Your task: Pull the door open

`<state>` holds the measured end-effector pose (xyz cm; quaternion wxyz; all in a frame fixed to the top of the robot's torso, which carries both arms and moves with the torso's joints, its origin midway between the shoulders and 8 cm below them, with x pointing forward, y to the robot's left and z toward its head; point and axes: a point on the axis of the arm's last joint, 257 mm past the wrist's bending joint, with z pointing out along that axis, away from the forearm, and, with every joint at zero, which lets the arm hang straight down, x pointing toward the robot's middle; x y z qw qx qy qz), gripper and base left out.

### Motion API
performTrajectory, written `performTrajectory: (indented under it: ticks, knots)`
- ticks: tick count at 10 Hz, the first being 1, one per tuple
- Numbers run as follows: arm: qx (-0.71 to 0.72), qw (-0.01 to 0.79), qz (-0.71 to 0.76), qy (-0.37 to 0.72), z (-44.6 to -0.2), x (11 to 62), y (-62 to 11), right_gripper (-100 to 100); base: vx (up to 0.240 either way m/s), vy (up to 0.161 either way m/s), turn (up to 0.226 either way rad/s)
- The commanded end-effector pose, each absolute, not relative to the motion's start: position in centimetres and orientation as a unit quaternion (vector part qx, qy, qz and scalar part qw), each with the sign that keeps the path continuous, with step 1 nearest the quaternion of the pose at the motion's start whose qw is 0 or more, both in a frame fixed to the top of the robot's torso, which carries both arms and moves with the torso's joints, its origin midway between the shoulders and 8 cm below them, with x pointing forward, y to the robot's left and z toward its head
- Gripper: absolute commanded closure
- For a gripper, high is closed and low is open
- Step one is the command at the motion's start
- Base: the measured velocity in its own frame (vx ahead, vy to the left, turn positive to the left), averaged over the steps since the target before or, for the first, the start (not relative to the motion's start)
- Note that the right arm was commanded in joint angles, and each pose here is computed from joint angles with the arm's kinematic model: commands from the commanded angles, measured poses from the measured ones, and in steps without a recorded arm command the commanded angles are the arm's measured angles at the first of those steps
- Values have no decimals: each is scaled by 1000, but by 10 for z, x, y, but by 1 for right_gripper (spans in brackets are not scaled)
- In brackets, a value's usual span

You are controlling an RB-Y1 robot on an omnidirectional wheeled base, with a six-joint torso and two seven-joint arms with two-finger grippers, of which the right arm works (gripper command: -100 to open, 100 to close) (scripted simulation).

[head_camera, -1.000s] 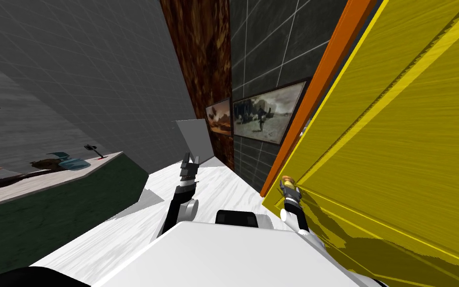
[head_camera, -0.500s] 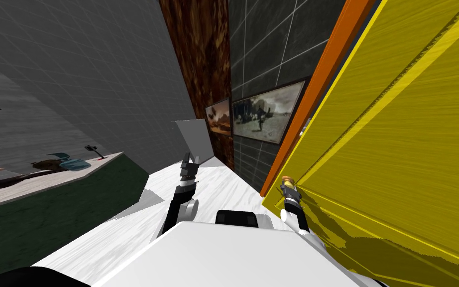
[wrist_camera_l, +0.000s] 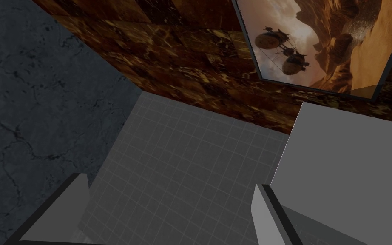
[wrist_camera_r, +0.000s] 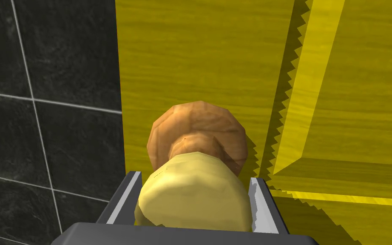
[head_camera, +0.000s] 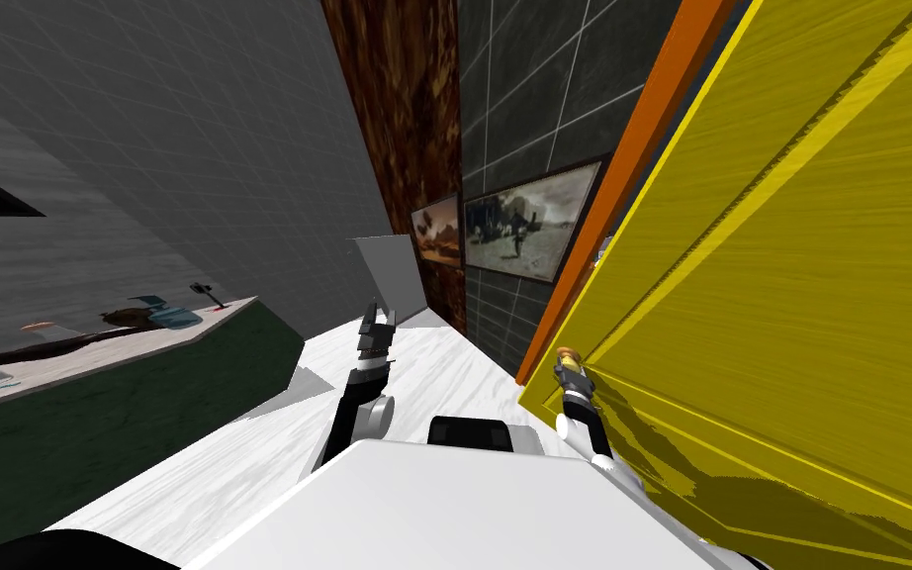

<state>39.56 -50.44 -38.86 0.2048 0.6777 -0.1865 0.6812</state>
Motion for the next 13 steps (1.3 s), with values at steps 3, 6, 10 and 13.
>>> performTrajectory:
  ticks: [3,6,10,13]
  knots:
    - [686,175,686,-167,-392,408,-482,100,-236,4,65]
    - [691,152,691,-150,-392,418,-463,100,-258,-13,68]
    - [696,136,691,-136,-395,417,-452,100,-181,-23,82]
    - [698,120,696,-119,-393,418,-444,100,-246,3,91]
